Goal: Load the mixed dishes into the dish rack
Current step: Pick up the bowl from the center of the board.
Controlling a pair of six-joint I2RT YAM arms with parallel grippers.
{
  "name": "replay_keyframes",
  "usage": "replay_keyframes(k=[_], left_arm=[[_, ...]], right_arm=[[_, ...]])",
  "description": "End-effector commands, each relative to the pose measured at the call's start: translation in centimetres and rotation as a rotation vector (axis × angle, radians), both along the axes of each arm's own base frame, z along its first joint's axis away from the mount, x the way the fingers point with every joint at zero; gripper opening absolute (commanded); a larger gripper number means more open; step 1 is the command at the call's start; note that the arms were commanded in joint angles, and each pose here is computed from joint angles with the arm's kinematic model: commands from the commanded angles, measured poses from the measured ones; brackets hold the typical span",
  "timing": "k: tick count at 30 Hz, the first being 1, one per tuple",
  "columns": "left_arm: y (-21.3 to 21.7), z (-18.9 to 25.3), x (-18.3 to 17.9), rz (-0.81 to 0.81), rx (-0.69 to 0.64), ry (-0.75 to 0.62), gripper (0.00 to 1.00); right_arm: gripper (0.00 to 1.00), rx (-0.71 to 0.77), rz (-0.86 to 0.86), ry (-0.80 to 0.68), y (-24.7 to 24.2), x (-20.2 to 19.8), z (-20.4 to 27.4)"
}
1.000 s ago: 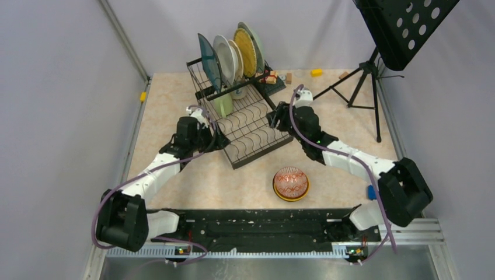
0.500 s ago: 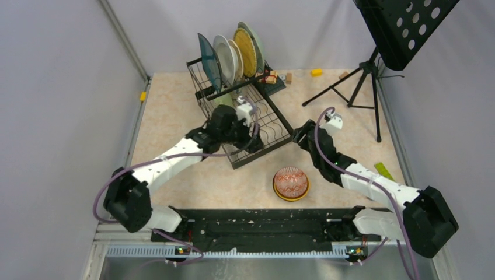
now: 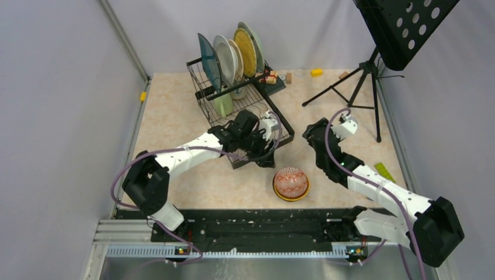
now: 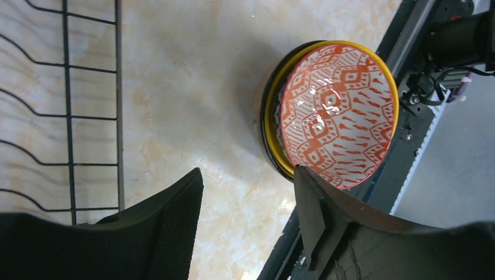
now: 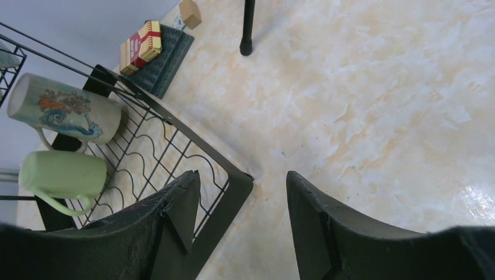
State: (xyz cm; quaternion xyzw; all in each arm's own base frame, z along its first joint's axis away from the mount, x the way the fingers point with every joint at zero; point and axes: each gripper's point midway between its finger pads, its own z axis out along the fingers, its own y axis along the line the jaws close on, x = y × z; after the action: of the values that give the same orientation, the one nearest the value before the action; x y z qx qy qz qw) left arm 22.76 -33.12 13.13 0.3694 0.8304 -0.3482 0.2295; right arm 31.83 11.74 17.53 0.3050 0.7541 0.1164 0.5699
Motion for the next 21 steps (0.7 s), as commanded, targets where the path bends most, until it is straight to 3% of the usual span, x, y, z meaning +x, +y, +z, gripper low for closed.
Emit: replay_keyframes(k=[1,12,21], left_arm=[[-1.6,1.2,-1.2,-0.109,-0.044,0.030,0.63],[-3.6,0.5,-3.3,-0.185,-0.020,0.058,0.60],[-3.8,-1.8,-3.1,-0.148,0.117,0.082,0.53]], right_arm=[[0.58,0.020,-0.048,-0.023,-0.9,-0.1,0.5],[0.58,0.015,-0.052,-0.014,-1.0,-0.2,0.2],[0.58,0.025,-0.082,-0.011,-1.7,-0.6,-0.2]])
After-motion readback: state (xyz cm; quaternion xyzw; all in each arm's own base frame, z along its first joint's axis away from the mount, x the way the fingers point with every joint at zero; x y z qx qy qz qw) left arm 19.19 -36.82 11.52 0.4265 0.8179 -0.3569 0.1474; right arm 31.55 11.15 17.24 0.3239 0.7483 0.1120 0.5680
